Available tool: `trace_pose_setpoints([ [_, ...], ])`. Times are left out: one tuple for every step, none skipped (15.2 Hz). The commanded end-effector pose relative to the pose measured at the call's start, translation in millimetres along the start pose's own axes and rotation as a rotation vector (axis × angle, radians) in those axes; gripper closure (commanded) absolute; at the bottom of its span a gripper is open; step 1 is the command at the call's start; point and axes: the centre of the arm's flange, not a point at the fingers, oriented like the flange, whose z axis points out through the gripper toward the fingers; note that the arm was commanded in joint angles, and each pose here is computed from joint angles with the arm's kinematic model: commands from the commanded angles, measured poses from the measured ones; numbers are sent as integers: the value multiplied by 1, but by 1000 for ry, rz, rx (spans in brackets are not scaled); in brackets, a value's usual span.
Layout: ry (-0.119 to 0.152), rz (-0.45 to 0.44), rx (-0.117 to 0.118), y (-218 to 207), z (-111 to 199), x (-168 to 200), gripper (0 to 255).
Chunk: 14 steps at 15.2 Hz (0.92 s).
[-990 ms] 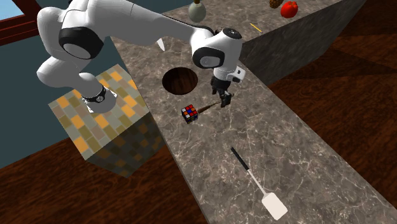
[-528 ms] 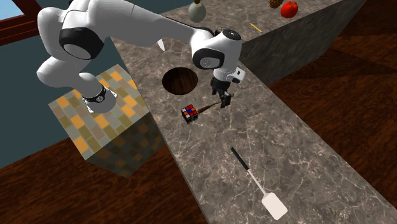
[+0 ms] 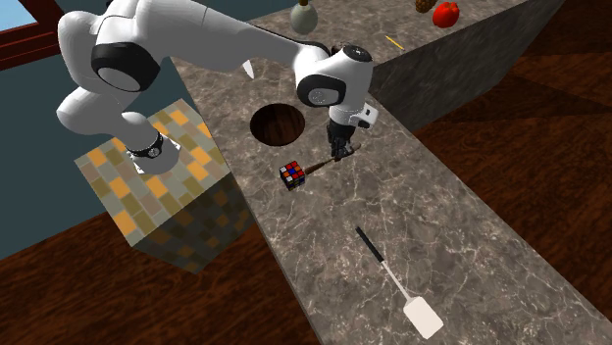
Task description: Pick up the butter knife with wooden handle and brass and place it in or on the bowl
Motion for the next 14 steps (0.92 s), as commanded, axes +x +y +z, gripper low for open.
trace_pose_setpoints([
  [0,0,0,0,0,0,255],
  [0,0,0,0,0,0,255],
  [0,0,0,0,-5,0,255],
  [0,0,0,1,-10,-1,255],
  [0,0,0,1,-16,-1,255],
  [0,0,0,2,-21,-2,255],
  [0,0,0,2,-26,-2,255],
  [0,0,0,3,-31,-3,255],
  [0,0,0,3,-37,-3,255],
  [0,0,0,4,-42,-4,255],
  [0,0,0,4,-47,-4,255],
  [0,0,0,5,-52,-5,255],
  [0,0,0,5,-58,-5,255],
  [0,0,0,6,-63,-6,255],
])
